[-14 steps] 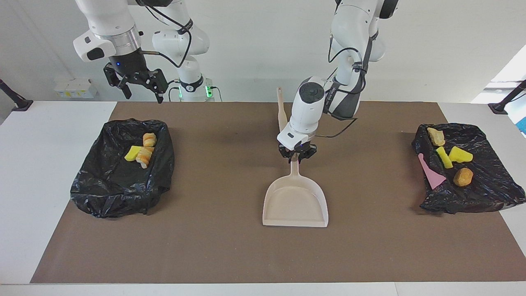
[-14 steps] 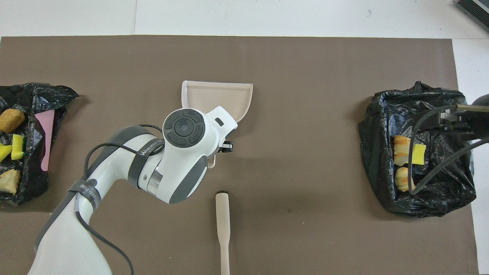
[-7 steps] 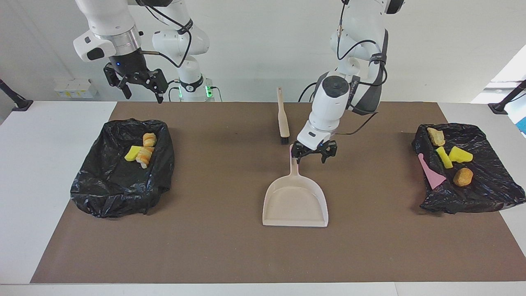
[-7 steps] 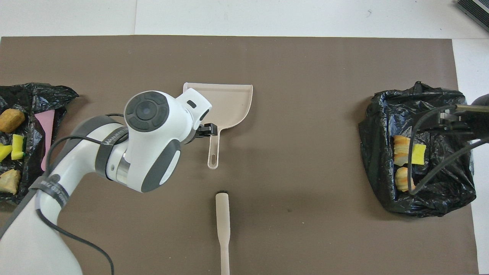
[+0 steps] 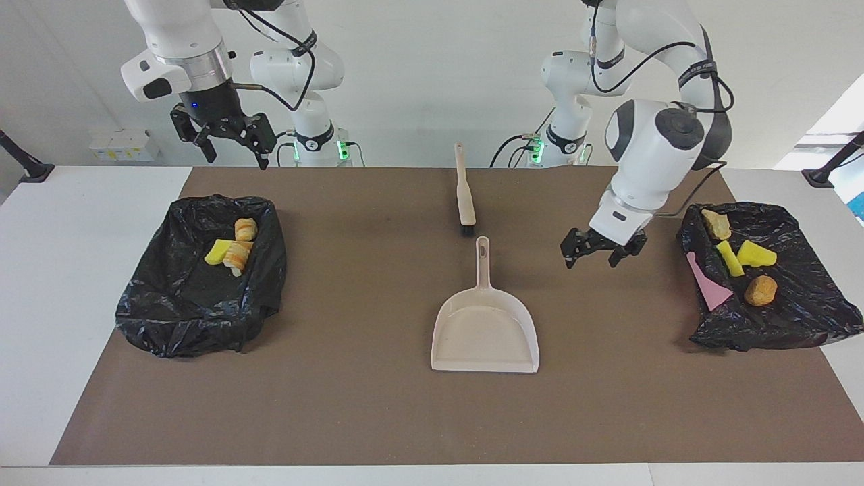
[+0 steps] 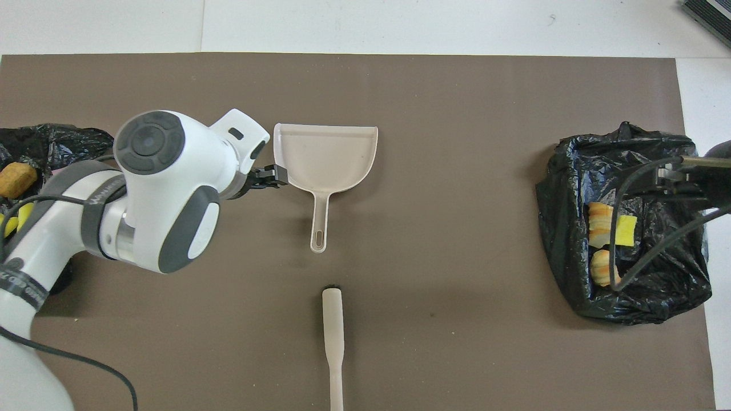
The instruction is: Sweep and dump trash in bin
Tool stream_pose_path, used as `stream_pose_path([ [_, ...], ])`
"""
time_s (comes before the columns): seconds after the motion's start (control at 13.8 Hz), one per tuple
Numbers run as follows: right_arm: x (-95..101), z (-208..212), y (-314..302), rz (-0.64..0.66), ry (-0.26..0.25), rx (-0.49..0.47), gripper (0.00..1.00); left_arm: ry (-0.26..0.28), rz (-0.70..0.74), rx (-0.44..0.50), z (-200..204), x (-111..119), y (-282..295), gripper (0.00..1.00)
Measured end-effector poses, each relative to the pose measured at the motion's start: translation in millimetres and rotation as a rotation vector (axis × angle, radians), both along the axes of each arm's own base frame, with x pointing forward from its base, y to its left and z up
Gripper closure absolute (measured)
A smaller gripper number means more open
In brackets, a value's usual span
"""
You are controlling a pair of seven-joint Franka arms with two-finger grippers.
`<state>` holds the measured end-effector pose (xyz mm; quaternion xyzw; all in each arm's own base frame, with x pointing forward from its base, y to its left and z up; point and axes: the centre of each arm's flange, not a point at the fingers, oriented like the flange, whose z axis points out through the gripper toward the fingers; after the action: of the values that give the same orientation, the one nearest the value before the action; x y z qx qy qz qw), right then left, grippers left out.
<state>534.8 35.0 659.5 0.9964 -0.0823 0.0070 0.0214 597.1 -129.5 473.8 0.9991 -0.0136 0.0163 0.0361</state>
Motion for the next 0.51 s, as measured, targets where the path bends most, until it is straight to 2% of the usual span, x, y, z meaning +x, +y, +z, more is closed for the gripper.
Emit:
stream_pose_path([
  [0.29, 0.0, 0, 0, 0.0, 0.0, 0.0, 0.0, 0.0, -0.066, 0.004, 28, -2, 63, 0.0],
  [0.51, 0.0, 0, 0, 0.0, 0.0, 0.0, 0.0, -0.015, -0.063, 0.004, 44, -6, 96, 0.0],
])
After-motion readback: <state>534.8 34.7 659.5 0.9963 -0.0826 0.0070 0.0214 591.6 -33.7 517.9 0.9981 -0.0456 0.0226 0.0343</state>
